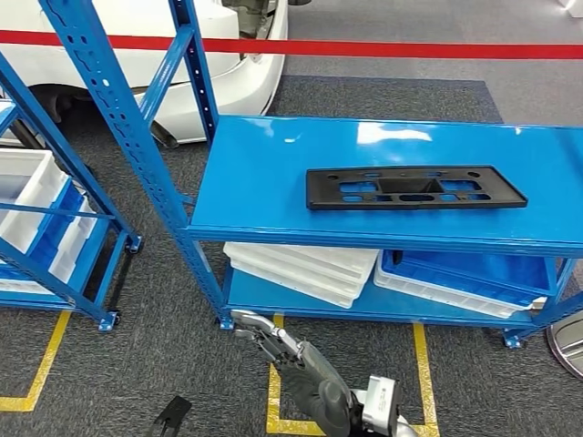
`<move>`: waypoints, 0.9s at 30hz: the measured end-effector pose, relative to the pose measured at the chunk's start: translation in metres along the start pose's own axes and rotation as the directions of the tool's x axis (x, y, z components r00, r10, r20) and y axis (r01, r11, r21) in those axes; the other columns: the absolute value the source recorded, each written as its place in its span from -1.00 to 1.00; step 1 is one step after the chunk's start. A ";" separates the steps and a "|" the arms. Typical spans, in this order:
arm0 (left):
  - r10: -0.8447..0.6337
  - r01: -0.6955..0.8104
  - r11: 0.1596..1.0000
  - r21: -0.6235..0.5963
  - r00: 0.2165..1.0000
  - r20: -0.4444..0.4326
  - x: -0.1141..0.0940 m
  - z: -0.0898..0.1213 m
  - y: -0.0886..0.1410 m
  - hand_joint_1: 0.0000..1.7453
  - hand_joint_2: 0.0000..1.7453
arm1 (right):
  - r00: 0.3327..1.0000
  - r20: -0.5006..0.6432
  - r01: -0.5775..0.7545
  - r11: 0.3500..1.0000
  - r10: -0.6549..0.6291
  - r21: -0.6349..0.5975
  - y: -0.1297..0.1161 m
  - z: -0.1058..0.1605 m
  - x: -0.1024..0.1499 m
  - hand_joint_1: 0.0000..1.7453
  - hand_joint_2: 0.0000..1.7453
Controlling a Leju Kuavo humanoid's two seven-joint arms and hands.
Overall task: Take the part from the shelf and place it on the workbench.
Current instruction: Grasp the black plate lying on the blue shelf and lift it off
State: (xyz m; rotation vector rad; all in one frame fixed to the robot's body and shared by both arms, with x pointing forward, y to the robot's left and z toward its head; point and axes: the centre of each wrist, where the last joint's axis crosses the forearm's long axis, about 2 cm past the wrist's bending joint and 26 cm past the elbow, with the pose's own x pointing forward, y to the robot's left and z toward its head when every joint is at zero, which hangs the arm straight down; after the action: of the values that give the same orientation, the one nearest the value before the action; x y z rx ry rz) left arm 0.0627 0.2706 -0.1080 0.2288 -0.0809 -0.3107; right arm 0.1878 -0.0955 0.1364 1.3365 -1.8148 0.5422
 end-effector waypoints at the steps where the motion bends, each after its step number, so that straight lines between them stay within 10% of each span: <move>1: 0.000 0.000 1.000 -0.001 1.000 -0.002 -0.001 0.000 0.000 -1.00 -1.00 | 1.000 -0.001 0.001 1.000 -0.001 0.000 0.000 0.000 0.000 -1.00 -1.00; 27: -0.003 0.003 1.000 0.002 1.000 -0.004 -0.001 0.000 0.001 -1.00 -1.00 | 1.000 -0.008 0.017 1.000 -0.017 0.023 0.000 0.000 -0.002 -1.00 -1.00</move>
State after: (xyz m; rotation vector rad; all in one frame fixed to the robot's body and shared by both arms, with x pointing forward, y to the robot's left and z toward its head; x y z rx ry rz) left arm 0.0620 0.2715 -0.1082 0.2313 -0.0764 -0.3135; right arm 0.1885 -0.0947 0.1345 1.3624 -1.7949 0.5605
